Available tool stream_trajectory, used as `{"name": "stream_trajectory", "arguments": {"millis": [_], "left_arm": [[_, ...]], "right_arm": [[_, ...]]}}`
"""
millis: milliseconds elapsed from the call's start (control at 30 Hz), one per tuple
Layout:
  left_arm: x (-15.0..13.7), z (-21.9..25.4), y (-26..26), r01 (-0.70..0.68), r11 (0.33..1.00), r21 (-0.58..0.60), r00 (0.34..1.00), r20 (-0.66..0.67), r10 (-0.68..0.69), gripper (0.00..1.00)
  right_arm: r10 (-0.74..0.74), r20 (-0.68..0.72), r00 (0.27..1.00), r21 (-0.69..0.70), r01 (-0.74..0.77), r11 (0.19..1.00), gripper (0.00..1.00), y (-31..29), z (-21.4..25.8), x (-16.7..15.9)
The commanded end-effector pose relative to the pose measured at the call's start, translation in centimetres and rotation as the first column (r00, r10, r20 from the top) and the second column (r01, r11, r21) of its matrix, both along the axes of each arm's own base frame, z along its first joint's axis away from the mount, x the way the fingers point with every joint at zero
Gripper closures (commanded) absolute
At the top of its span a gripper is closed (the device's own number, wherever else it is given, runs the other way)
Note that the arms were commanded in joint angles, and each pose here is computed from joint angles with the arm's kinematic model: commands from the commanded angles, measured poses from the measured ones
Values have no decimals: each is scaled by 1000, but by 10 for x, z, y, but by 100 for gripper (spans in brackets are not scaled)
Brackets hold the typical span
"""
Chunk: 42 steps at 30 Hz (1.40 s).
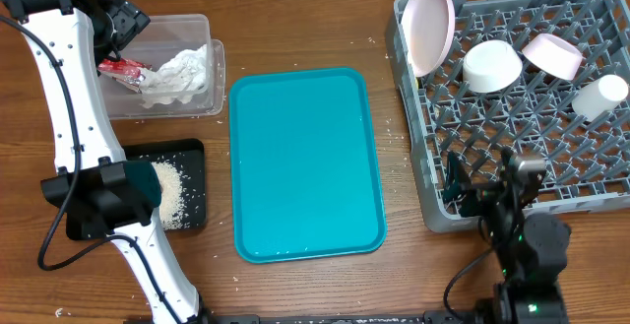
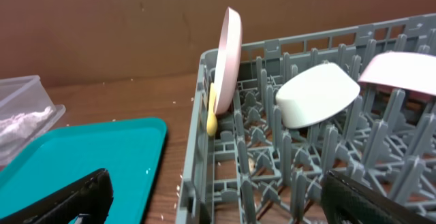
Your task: Sort waste into correct bins and load items into the dishwasher
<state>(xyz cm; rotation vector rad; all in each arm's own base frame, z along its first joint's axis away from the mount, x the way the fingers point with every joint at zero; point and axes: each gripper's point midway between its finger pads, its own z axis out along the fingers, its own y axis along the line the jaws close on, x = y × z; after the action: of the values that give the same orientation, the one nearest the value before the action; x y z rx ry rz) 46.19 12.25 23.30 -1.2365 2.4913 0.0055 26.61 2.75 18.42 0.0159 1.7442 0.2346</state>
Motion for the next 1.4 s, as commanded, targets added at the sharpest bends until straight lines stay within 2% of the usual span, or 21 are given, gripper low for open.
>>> {"name": "stream_trajectory", "arguments": {"millis": [0,400,1367], "left_arm": [[2,-4,-4,8,1000,-7,1000,-9,-8,0],[2,-4,-4,8,1000,-7,1000,-8,-8,0],[2,-4,-4,8,1000,-7,1000,-8,-8,0]], "right_arm": [[8,62,998,-5,-8,1000,0,1,-8,-8],[-49,168,985,-4,50,999,0,-11,-9,-20],[-84,148,985,6,84,996,0,-16,-14,-20]]}}
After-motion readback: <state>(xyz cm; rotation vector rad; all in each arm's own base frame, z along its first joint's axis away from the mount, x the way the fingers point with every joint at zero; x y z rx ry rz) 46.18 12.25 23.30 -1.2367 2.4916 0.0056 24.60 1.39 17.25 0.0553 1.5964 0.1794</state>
